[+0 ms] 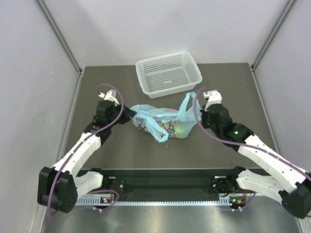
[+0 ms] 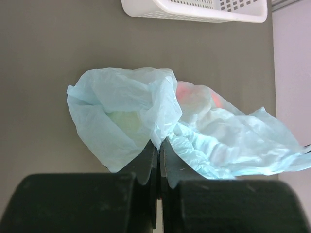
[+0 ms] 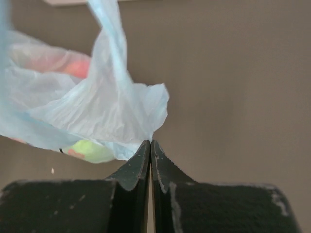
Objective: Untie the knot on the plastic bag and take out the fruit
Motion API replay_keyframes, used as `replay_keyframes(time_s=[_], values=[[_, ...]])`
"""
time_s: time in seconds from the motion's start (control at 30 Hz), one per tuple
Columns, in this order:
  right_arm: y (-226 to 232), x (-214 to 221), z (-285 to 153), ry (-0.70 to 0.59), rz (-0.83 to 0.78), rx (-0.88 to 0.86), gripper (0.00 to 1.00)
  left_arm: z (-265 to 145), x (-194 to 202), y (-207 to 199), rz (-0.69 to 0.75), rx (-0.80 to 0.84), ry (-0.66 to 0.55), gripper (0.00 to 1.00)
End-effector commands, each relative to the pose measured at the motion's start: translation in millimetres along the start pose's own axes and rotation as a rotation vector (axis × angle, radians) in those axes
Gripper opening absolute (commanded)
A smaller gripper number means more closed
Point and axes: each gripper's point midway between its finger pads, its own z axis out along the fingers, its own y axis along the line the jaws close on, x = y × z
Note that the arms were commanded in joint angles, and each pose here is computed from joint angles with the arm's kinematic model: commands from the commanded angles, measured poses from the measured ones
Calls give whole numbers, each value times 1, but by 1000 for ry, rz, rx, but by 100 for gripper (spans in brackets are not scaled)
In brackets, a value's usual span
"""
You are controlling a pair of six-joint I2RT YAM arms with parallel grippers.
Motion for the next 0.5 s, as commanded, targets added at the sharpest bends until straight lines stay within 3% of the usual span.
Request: replay_keyframes(time_s=[0.0,0.07,0.1,0.17,0.2,0.23,0.33,0.47], values=[[-7,-27,-12,-145,275,-69,0,-10,-7,-2,36,15,-48,7],[-5,-24,-14,-143,287,-106,0,-13,-5,-10,40,59,-36,33],[-4,-23,-14,-138,284,-118,0,-18,-4,-17,45,92,-29,54],[1,-21,-13,-126,273,-143,0,-26,-7,-43,64,198,-28,74],[2,-19,-12,-116,262,-149,0,-34,-15,-57,82,238,-42,95],[2,-19,-12,-117,257,-152,0,-38,-17,-66,106,258,-41,99],[9,-18,-13,-109,231,-194,0,-54,-17,-91,170,272,-11,99],[12,-20,-15,-113,220,-210,0,-69,10,-120,280,292,79,99]])
